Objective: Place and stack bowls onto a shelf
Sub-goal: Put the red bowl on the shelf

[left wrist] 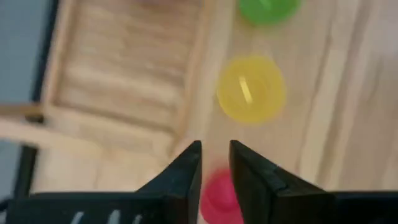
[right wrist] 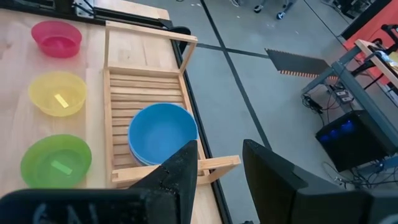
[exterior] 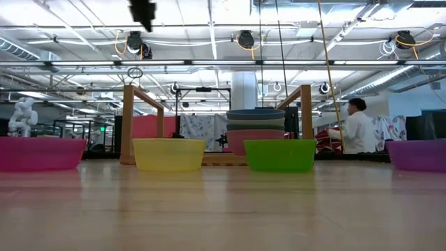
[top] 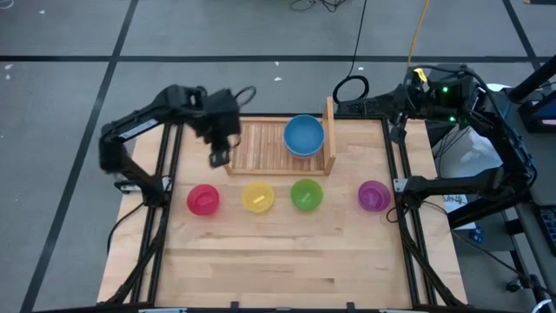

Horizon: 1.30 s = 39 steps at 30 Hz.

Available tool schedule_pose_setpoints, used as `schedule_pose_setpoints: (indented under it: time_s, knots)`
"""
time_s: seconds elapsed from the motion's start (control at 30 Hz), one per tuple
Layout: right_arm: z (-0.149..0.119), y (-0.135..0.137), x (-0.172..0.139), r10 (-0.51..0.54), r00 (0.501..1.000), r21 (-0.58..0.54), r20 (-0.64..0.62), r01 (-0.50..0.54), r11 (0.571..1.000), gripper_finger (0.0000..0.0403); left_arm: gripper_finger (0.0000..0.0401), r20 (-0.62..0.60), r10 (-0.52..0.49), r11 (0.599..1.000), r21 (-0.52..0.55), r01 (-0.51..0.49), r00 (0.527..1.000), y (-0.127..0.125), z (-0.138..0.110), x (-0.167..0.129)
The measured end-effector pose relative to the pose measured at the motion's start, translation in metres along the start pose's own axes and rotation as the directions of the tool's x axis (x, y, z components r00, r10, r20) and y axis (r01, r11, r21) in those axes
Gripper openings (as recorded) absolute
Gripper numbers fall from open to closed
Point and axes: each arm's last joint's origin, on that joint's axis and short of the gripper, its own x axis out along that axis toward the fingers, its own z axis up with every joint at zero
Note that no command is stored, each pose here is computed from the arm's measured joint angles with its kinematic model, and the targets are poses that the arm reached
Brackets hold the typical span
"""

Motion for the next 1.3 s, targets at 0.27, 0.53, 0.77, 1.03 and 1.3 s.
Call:
schedule_pose_setpoints:
  time_s: [0.27,0.53,0.77,1.03,1.3]
  knots:
    - [0.000,0.000,0.000,0.001,1.000,-0.007,0.001,-0.001,1.000,0.0121,0.0086,-0.182,-0.021,0.997,-0.080,0.006,0.983,-0.022,-0.048,0.035]
    - [0.000,0.000,0.000,0.002,1.000,-0.007,0.001,-0.002,1.000,0.0121,0.0086,-0.390,-0.013,0.996,-0.091,-0.025,0.921,-0.025,-0.080,0.090]
    - [0.000,0.000,0.000,0.002,1.000,0.002,0.002,-0.002,1.000,0.0121,0.0086,-0.363,-0.033,0.998,-0.070,0.008,0.931,-0.021,-0.090,0.137]
    - [0.000,0.000,0.000,0.000,1.000,0.004,0.005,0.000,1.000,0.0121,0.0086,-0.399,-0.033,0.999,0.007,0.039,0.916,-0.012,-0.108,0.166]
    - [0.001,0.000,0.000,0.000,1.000,0.004,0.007,0.000,1.000,0.0121,0.0086,-0.449,-0.012,0.993,0.101,0.063,0.893,-0.004,-0.130,0.189]
